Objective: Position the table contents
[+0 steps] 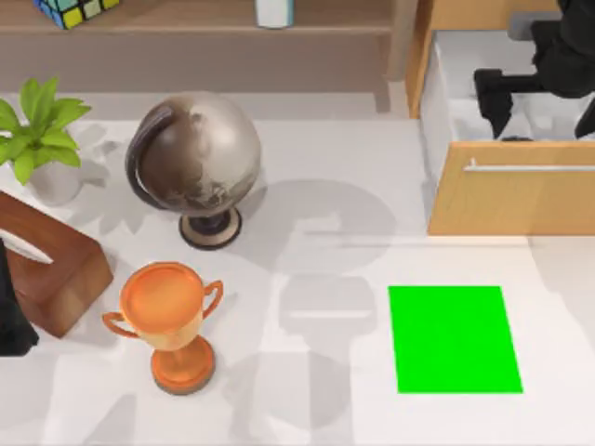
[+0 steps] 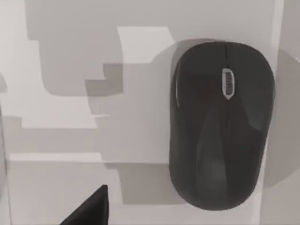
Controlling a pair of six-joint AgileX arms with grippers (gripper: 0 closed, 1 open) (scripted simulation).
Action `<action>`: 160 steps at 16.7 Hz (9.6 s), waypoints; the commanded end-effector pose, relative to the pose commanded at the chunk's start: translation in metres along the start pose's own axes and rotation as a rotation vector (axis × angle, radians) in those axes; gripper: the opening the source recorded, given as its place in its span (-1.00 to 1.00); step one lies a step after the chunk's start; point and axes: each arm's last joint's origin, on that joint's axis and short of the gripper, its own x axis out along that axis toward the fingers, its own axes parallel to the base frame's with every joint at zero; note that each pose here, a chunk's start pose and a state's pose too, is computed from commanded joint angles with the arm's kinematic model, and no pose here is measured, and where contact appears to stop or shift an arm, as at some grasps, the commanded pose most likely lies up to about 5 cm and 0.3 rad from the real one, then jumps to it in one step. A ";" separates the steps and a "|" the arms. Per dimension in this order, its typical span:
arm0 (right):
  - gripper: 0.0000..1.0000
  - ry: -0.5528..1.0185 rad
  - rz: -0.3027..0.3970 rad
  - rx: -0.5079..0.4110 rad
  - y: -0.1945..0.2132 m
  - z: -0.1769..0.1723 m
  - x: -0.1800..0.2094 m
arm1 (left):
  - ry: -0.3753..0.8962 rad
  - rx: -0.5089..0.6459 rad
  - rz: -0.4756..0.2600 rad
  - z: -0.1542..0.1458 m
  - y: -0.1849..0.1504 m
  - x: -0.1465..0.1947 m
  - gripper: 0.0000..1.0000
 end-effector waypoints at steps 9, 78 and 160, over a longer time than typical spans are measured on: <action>1.00 0.046 -0.005 0.012 -0.001 0.010 0.021 | 0.000 0.000 0.000 0.000 0.000 0.000 1.00; -1.00 -0.276 0.151 -0.091 0.105 -0.117 -0.114 | 0.000 0.000 0.000 0.000 0.000 0.000 1.00; 1.00 -0.126 0.117 -0.192 0.123 -0.201 0.013 | 0.000 0.000 0.000 0.000 0.000 0.000 1.00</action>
